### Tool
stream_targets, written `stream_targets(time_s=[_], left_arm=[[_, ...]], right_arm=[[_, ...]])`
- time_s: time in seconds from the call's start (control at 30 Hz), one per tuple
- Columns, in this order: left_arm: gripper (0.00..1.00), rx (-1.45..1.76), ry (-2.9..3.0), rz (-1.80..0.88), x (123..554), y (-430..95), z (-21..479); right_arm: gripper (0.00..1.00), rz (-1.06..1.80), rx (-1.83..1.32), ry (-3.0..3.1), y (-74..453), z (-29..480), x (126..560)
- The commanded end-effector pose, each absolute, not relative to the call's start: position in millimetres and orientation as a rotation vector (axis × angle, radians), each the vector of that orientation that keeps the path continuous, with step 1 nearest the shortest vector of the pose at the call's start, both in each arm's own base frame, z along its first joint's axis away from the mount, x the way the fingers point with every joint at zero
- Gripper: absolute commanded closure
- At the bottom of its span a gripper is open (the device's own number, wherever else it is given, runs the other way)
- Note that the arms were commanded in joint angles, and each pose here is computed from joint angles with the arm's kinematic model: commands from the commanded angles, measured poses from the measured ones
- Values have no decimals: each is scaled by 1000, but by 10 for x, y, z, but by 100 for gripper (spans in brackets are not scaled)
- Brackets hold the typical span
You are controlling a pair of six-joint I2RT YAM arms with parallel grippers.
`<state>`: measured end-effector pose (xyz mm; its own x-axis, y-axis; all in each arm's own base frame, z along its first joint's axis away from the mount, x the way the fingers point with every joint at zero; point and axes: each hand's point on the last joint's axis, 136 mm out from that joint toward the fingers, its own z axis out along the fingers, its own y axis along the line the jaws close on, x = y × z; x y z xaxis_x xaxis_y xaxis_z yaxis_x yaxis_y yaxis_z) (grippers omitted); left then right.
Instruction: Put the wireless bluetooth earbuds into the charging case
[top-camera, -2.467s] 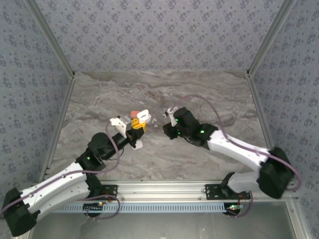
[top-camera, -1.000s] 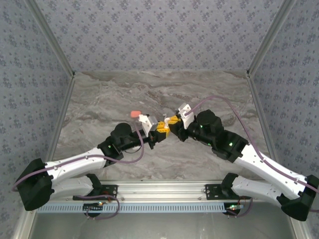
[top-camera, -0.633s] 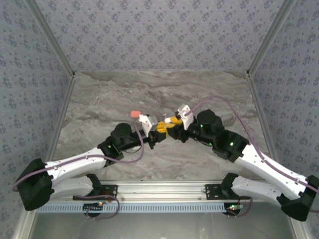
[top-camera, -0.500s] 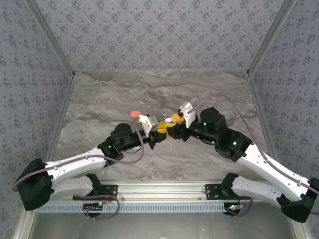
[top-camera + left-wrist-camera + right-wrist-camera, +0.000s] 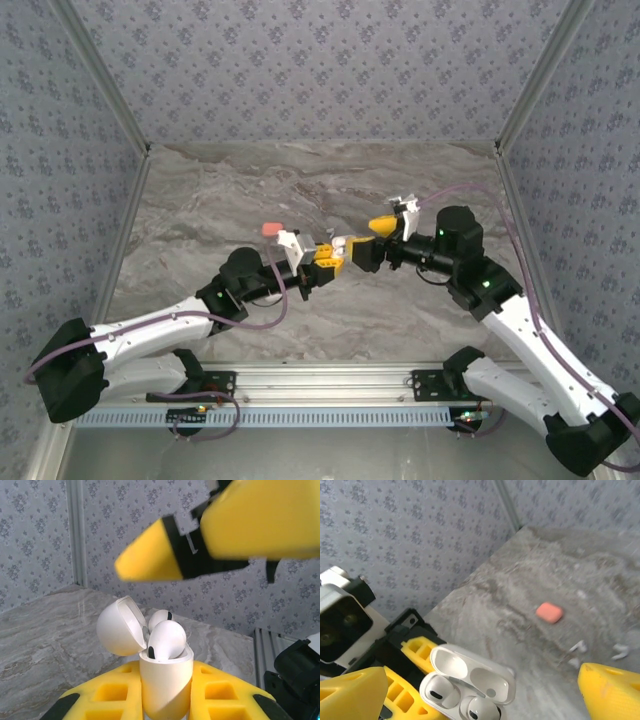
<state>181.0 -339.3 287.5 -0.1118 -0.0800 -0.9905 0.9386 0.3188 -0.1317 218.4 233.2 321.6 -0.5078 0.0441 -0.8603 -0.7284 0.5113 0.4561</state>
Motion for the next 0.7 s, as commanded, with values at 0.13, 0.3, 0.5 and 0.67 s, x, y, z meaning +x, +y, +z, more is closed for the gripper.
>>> stream_targets(time_s=[0.13, 0.3, 0.5, 0.67], left_arm=[[100, 862, 1298, -1138, 1715, -3437, 3129], [100, 855, 1305, -1134, 1730, -3436, 3129], [100, 833, 1331, -1111, 1785, -3427, 3092], [100, 811, 1354, -1090, 1841, -3418, 3072]], right_arm=[[0, 1339, -628, 1809, 2551, 3385, 2024], [0, 1387, -665, 1805, 2595, 3404, 1945], [8, 1392, -688, 1810, 2569, 3415, 1846], [17, 1375, -691, 1828, 2514, 3381, 1767]])
